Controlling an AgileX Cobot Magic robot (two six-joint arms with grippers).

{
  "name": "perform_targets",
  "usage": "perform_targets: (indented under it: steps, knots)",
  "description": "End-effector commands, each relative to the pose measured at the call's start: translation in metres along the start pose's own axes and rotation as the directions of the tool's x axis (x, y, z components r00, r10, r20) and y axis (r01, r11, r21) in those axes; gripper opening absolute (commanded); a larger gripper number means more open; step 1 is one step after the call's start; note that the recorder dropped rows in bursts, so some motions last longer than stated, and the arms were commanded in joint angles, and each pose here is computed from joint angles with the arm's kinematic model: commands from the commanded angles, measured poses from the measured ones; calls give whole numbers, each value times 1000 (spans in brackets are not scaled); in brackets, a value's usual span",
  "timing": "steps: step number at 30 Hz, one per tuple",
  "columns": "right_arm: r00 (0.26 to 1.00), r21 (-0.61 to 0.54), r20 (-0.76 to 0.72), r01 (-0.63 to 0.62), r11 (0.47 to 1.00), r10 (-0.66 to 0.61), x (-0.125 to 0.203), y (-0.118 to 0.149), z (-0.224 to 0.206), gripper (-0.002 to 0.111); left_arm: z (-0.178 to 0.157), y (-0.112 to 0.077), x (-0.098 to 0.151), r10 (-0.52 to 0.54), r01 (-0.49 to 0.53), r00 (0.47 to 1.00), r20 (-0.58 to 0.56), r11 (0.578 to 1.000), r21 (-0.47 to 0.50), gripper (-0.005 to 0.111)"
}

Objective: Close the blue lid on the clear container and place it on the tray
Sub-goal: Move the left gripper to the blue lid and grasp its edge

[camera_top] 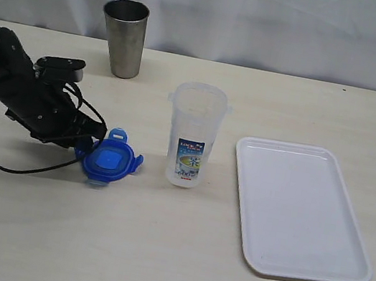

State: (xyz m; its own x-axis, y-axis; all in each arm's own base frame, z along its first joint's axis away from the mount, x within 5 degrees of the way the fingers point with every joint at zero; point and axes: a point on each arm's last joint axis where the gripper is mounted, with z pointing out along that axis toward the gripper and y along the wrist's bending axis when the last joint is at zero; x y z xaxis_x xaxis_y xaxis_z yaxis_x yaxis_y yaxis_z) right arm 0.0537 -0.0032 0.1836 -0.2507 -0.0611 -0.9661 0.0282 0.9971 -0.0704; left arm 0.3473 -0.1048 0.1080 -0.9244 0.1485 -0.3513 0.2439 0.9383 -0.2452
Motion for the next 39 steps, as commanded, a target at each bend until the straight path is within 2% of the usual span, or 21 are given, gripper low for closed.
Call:
perform_targets:
  steps: [1,10,25,27,33,39]
  knots:
    - [1000,6,-1,-7,1000,7,1,0,0,5,1,-1,1,-15,15,1000,-9,1000,7,30]
    - [1000,6,-1,-7,1000,7,1,0,0,5,16,3,8,-40,40,998,-47,999,8,30]
    - [1000,6,-1,-7,1000,7,1,0,0,5,13,1,9,-33,35,997,-67,999,25,29]
    - [1000,6,-1,-7,1000,7,1,0,0,5,10,-1,7,-30,32,998,-60,999,28,24]
    - [1000,6,-1,-7,1000,7,1,0,0,5,-4,-6,3,-19,21,999,-40,999,46,0]
    - [1000,6,-1,-7,1000,7,1,0,0,5,-21,-11,-1,2,-2,1000,-12,998,58,0]
